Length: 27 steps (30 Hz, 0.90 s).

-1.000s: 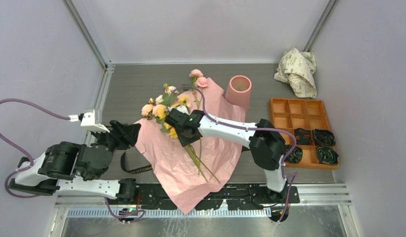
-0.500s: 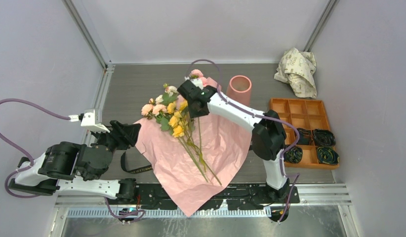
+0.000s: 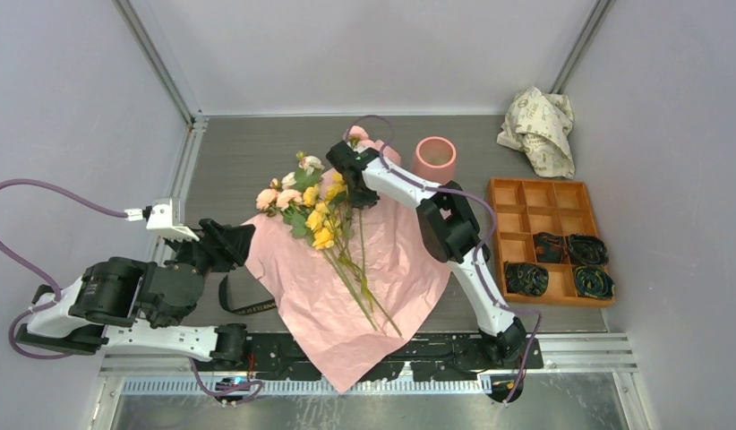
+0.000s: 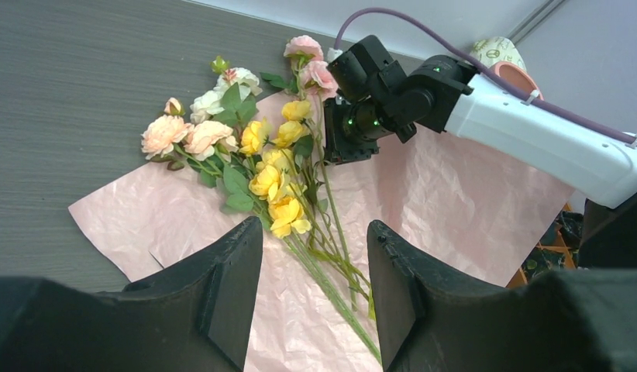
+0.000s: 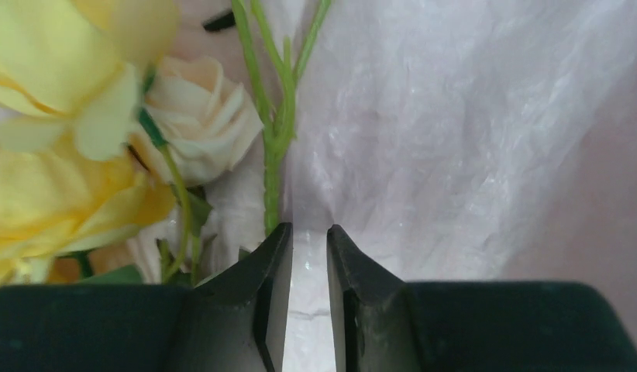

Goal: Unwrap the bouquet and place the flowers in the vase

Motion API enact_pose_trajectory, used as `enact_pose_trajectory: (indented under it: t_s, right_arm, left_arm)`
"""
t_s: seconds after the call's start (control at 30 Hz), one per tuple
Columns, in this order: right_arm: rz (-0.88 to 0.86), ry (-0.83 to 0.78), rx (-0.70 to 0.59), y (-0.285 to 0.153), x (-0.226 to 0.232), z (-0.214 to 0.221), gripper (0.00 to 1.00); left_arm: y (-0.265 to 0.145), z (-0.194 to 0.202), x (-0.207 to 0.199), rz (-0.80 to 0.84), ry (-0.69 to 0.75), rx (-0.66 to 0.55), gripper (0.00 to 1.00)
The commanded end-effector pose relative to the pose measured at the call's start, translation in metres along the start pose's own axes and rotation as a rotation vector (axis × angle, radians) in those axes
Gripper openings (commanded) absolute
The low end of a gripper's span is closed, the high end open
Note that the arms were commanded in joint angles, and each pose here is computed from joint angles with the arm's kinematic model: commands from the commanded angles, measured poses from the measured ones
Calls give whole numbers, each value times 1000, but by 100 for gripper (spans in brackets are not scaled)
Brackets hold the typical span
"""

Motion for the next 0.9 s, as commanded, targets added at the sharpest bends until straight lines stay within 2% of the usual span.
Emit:
enact_pose_trajectory:
  t_s: [0.0,0.4,0.87]
  right_arm:
    - [-49,41,-65,-17,3,-28,29]
    - [-73,61,-51,-12,6,-25,33]
    - [-118,103,-81,-34,7,-31,35]
  left_arm:
    - [0,-8,2,-14,-52,-28,53]
    - [0,-3,6,-24,-57,-25,53]
    - [0,-4,3,-25,-51,-22,53]
Point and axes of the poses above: each gripper's point midway between its finger pads, its own y axis out along the fingers, its own x axis along the line the jaws close on, z = x × y, the point moved 7 cm from there along -y, back along the fingers, and after that the axes turned 6 degrees about y, right-handed, at the moved point
